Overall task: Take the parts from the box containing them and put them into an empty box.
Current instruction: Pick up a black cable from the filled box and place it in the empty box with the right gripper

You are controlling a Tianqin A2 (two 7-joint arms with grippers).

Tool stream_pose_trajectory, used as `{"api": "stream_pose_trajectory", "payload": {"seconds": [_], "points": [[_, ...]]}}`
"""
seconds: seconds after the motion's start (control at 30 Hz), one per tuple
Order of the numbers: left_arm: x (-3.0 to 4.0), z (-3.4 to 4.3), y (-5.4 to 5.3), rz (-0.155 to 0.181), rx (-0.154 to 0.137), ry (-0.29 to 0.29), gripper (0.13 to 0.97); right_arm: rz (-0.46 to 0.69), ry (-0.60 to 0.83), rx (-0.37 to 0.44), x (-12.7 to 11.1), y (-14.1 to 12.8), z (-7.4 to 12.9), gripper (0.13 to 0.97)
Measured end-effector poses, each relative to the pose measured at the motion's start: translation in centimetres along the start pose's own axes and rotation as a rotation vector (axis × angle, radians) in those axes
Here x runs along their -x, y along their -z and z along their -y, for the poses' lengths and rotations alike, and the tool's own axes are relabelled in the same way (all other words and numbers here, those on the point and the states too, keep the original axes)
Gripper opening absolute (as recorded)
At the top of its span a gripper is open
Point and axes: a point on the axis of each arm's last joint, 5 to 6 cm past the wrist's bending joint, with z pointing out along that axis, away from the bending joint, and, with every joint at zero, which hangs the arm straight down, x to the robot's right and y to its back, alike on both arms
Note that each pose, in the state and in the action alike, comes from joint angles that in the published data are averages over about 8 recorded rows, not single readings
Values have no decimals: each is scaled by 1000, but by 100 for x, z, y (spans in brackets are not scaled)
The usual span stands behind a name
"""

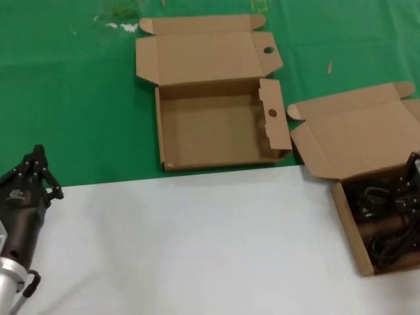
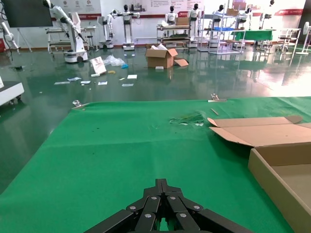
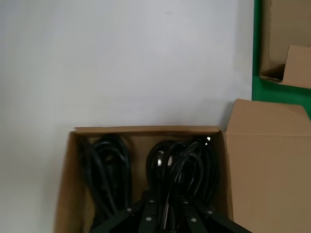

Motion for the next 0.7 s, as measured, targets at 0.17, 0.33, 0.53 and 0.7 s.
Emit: {"api": "stream_pose_trajectory", "payload": {"seconds": [0.17, 0.33, 0.53, 0.7], "points": [[0, 0, 0, 0, 0, 0, 140, 33, -2, 8, -127, 325, 147, 172], [0, 0, 0, 0, 0, 0, 140, 18, -13, -8, -296, 703, 372, 171], [0, 0, 0, 0, 0, 0, 140, -54, 0, -70, -550, 1061, 710, 167], [0, 0, 0, 0, 0, 0, 140, -124, 40, -147, -792, 1176, 1052, 167]]}}
